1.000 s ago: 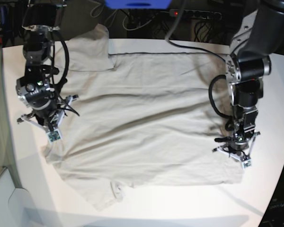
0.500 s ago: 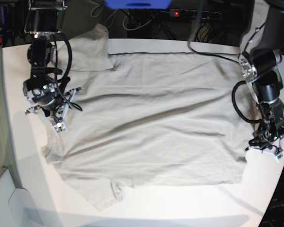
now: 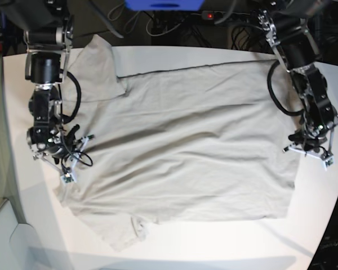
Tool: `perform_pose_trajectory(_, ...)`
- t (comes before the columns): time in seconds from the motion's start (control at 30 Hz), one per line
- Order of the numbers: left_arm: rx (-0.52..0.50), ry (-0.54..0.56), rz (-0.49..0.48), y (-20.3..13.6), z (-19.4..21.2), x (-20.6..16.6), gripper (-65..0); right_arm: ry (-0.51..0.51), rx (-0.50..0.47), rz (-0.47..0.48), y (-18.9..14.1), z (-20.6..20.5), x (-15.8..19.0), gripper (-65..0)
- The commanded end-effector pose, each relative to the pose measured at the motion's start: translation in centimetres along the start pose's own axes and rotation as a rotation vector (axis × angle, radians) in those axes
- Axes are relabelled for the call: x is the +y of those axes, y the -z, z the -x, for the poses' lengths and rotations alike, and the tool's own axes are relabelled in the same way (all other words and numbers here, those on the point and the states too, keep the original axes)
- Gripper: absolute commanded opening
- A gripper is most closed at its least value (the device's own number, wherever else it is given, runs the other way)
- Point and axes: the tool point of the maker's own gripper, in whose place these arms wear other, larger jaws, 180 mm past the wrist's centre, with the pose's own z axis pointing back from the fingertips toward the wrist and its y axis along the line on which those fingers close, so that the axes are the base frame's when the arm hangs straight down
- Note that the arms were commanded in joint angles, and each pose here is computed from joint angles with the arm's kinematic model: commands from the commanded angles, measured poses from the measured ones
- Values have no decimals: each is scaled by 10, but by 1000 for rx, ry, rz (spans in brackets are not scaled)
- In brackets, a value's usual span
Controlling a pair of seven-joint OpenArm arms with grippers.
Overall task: Layout the t-shirt on the table in an organized manner, then fold the t-shirt properly
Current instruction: 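Release the shirt sides and move both grippers to the shirt's shoulder edge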
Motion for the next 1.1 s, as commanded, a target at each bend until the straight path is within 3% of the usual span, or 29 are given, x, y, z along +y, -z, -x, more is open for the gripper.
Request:
perform_pose_trajectory(0.0,-36,8,-4,-5,-9,1,-645,-16,25,19,-2,3,-10,-650)
perform_pose_trajectory(0.13,12,24,-15,-7,22,8,-645,-38,-74,68,-21,-28,-21,-650)
perform_pose_trajectory(0.4,77,20,-9,-5,56,5,-645,-83,-116,131,-71,-35,-7,-650)
perform_pose_trajectory(0.6,163,15,-16,9,89,8,-645,-92,-48,127,-92,1,15,-650)
perform_pose_trajectory(0.83,107,47,-34,27,90,19,-645,-109,-9,104,-112,42,40,-650)
perform_pose_trajectory(1.07,44,81,-30,23,57,18,-645,-100,40,66,-121,74,61,-650)
